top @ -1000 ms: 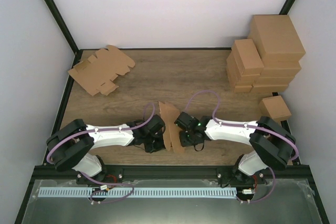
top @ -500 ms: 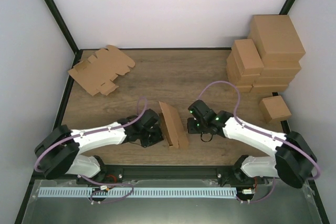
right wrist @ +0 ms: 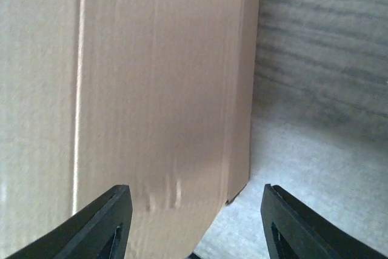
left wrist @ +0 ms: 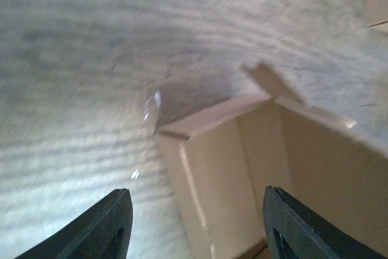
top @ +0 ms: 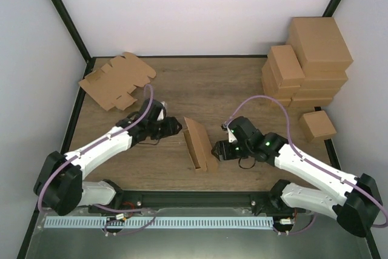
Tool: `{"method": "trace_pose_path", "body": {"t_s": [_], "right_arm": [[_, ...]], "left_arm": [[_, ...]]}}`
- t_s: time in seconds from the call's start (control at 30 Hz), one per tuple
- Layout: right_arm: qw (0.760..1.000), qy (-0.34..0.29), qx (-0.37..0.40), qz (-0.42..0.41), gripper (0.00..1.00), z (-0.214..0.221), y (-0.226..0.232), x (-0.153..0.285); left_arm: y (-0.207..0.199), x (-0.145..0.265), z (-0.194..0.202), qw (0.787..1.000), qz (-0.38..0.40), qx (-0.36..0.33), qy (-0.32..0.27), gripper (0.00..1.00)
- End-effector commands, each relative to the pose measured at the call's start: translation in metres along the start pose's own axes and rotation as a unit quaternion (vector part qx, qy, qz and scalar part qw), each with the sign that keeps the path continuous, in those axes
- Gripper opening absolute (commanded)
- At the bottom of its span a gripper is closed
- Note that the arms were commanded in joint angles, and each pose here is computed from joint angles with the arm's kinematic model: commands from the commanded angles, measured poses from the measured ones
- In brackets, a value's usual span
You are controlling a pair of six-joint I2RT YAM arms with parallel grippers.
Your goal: Fold the paper box
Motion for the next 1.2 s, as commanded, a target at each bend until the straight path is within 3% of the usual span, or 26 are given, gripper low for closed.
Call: {"method": "trace_pose_path", "body": {"t_s": [0.0, 0.2, 0.3, 0.53, 0.67, 0.77, 0.93, 1.07, 1.17], "right_arm": [[0.999, 0.039, -0.011, -0.024, 0.62, 0.022, 0.003, 0.014], [0.994, 0.088, -0.063, -0.007, 0.62, 0.054, -0.015, 0.014], [0.992, 0.106, -0.070, -0.021, 0.60, 0.069, -0.015, 0.017], [0.983, 0.118, -0.022, -0.137, 0.60, 0.096, 0.019, 0.020], [0.986, 0.103, -0.010, -0.134, 0.64, 0.093, 0.020, 0.016], [0.986, 0.097, 0.002, -0.137, 0.76, 0.089, 0.024, 0.008], [0.992, 0.069, 0.013, -0.107, 0.76, 0.068, 0.027, -0.008], [0.997, 0.028, 0.023, -0.066, 0.77, 0.044, 0.024, -0.018], [0.999, -0.001, 0.011, -0.031, 0.77, 0.021, 0.010, -0.021]], "left_arm": [[-0.015, -0.006, -0.029, 0.993, 0.037, -0.103, -0.042, 0.62], [0.012, -0.033, -0.043, 0.997, 0.023, -0.063, -0.024, 0.50], [0.016, -0.048, -0.046, 0.998, 0.035, -0.053, -0.006, 0.49], [0.009, -0.077, -0.049, 0.996, 0.076, -0.043, 0.017, 0.48], [0.007, -0.090, -0.050, 0.995, 0.087, -0.038, 0.030, 0.48], [0.005, -0.095, -0.048, 0.994, 0.099, -0.034, 0.037, 0.48], [0.009, -0.095, -0.044, 0.994, 0.093, -0.033, 0.041, 0.48], [0.047, -0.080, -0.060, 1.000, 0.006, -0.012, 0.007, 0.48], [0.070, -0.062, -0.073, 0.999, 0.011, 0.033, -0.022, 0.49]]}}
Point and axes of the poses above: each gripper's point midway between its finger pads, its own x axis back along the fingers, its own y axis along the line the jaws close on, z = x × y, the point moved 1 cm from there along x, back along the fingers, and after that the axes turned 6 degrees about -x, right-handed, at the moved point
